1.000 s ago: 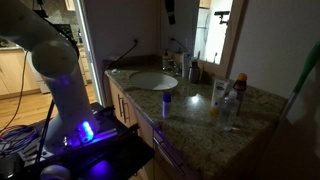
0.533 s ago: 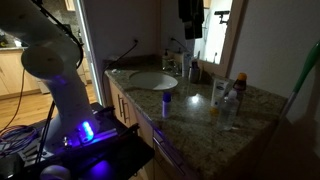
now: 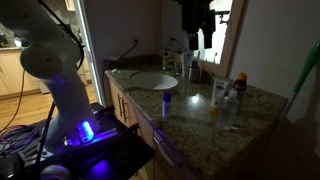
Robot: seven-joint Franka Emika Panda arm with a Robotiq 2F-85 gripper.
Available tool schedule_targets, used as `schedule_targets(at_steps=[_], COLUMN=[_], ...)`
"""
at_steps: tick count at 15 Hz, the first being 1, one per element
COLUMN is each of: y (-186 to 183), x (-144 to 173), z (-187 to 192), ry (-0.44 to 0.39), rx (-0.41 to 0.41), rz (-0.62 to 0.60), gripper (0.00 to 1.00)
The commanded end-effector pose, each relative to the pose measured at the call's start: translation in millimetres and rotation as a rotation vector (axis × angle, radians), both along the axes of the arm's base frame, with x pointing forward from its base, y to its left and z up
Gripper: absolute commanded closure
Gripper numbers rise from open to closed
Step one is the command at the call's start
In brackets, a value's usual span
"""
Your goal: Pick the clear bottle on the left and put it near the sink
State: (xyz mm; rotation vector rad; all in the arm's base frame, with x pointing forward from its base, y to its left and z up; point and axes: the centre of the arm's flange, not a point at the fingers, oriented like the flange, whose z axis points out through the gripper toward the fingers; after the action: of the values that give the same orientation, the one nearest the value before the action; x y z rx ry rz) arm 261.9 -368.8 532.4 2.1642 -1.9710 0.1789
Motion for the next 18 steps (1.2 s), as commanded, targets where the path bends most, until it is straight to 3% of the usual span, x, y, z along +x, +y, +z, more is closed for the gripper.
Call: schedule_targets(at_steps=[1,4,6,7,10,12,16,18], y=[-41,-59,-50,-46,-46,-49,-65,-72], x=[31,50,56,46,55,68,94,104], z=[-41,-54,-31,-53,-33,-60,-89,-106], ry=[-0.022,-0.092,-0.169,-0.108,-0.160,-0.142,-0.252,-0.267], rx=[-0.018,0.028,0.059,0.048,0.046,0.013,0.057,0.065], rz=[-0.186,-0.304,-0.303,-0.291,-0.293,-0.348,-0.518,-0.572], gripper=[0.00,0.00,0.00,0.00,0.00,0.00,0.00,0.00])
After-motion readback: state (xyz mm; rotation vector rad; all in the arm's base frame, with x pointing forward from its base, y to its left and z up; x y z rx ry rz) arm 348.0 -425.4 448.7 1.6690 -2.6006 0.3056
